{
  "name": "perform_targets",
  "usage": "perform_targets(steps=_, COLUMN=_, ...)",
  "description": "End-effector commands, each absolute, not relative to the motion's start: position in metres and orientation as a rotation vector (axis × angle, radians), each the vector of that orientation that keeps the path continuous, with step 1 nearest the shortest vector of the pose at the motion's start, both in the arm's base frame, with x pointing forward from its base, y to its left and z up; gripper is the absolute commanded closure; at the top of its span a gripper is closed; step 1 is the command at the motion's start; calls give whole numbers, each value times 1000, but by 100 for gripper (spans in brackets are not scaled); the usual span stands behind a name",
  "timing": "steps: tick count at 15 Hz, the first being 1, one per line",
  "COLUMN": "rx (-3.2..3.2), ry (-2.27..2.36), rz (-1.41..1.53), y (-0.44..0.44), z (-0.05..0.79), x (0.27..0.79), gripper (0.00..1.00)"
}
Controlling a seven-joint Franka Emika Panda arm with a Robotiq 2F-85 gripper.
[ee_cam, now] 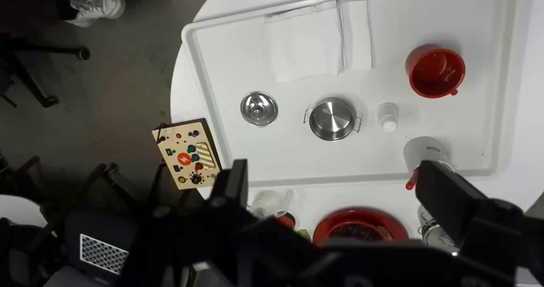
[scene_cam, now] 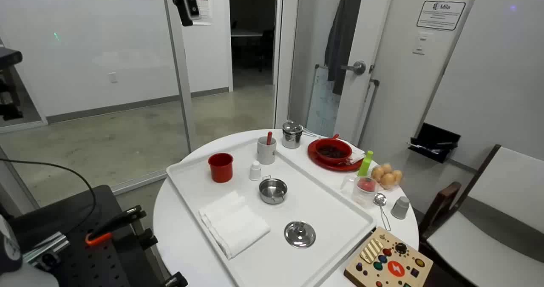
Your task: Take the silver lid from the table and place it on the the silver pot
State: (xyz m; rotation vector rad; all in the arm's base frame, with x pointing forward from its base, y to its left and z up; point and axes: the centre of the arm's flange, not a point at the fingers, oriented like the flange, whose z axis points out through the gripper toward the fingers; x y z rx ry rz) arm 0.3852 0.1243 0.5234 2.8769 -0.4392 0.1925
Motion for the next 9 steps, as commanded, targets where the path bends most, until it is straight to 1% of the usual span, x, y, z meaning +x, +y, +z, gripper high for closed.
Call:
perform_targets(steps=1, rx=2877, ry=-439, rz=193, y=124, z=523, x=385, gripper=0)
perform_targets(steps=7, rx=2877, ry=-439, rz=193, y=124, z=523, x=385, gripper=0)
perform_targets(steps=9, rx=2821, ry=-456, rz=246, y=121, z=526, x=381, gripper=0)
